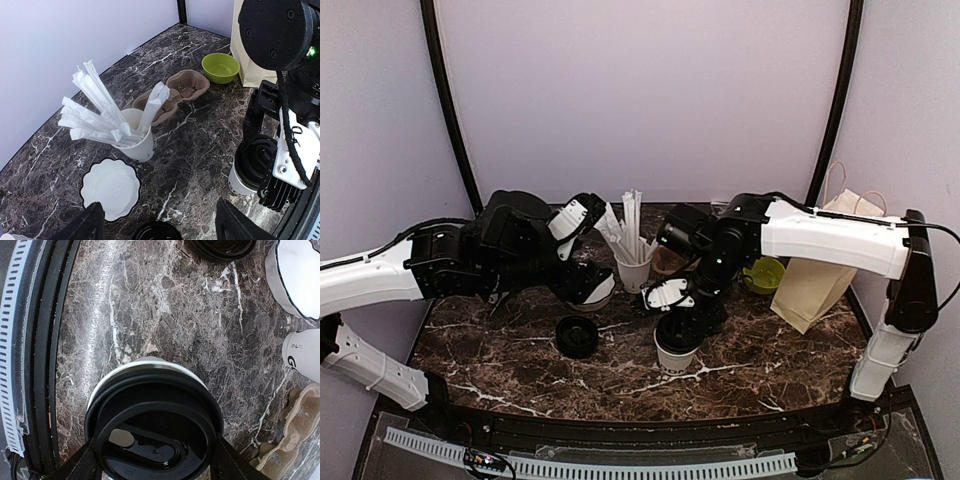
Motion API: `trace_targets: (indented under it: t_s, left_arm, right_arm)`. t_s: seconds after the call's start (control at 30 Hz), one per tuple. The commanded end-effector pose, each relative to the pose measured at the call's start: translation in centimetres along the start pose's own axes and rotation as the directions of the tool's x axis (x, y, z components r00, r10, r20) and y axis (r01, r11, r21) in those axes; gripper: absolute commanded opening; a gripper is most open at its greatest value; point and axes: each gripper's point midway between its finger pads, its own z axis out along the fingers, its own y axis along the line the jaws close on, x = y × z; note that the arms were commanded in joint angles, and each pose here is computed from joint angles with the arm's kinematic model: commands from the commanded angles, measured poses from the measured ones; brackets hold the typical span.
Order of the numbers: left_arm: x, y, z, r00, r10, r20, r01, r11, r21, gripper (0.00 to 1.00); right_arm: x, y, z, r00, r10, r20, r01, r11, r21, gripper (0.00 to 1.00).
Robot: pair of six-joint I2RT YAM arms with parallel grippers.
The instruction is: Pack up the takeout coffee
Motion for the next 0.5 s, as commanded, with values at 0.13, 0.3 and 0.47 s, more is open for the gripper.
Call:
trace_targets:
  t_s: [0.13,0.3,0.47]
  left_arm:
    - [-0.39,0.35,-0.5,0.999,-0.022,0.03,0.022,1.0,-0.006,0.79]
    - [-0.23,0.33,-0.46,0.999,-0.024,0.028,0.025,1.0,-0.005,0.79]
    - [-0.11,0.28,-0.41,0.999,-0.026,0.027,0.026,1.0,-0.002,0.79]
  right_arm:
    - [-0.69,0.02,0.19,1.0,-0.006,-0.001,0.006,1.0,0.005,0.65]
    - [-0.7,-0.02,0.45,1.0,0.0,-0.01,0.0,1.0,0.005,0.65]
    - [-0.72,-0.12,0.57,1.0,0.003,-0.014,-0.003,1.0,0.009,0.65]
